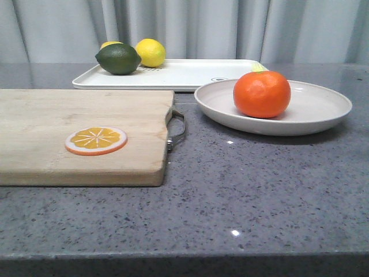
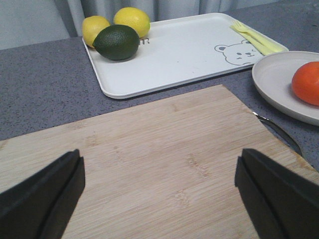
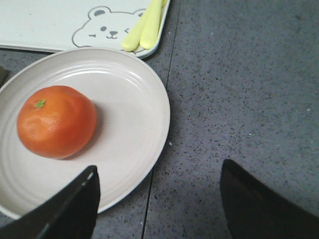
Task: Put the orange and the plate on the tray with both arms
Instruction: 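Move the right gripper to the plate rim and grasp it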
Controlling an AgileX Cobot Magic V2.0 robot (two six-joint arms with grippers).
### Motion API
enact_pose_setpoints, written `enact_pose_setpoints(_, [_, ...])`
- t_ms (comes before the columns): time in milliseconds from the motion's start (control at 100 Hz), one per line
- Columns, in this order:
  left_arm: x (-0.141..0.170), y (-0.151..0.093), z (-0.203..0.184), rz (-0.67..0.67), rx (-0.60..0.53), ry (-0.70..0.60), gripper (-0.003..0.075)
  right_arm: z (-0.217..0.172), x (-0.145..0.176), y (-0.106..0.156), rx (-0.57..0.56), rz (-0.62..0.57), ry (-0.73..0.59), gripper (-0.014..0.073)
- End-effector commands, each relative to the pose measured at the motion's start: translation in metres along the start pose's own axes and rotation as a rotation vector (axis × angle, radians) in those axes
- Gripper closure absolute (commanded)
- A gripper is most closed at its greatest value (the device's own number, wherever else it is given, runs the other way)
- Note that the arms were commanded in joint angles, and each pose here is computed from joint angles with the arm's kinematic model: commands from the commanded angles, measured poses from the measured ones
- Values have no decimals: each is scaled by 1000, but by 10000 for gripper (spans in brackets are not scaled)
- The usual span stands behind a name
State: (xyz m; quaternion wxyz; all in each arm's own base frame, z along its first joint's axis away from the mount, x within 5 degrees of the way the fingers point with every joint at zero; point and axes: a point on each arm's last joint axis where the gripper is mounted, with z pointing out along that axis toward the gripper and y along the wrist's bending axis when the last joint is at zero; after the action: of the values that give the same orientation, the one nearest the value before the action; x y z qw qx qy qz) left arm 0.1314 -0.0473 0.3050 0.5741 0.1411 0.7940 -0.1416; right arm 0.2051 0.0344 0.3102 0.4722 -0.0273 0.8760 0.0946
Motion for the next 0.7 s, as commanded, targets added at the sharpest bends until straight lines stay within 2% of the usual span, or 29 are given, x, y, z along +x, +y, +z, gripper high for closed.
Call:
enact_pose_setpoints(0, [-14,3,-3,-22,-36,-87,132,12,-20,0,1,29,-105,78])
enact_pose_setpoints(340, [-14,3,-3,-22,-36,-87,132,69,-40,-2,6,58,-8,78])
enact_pose_setpoints(690, [-14,3,-3,-22,-36,-87,132,111,-33,-6,19,66,95,78])
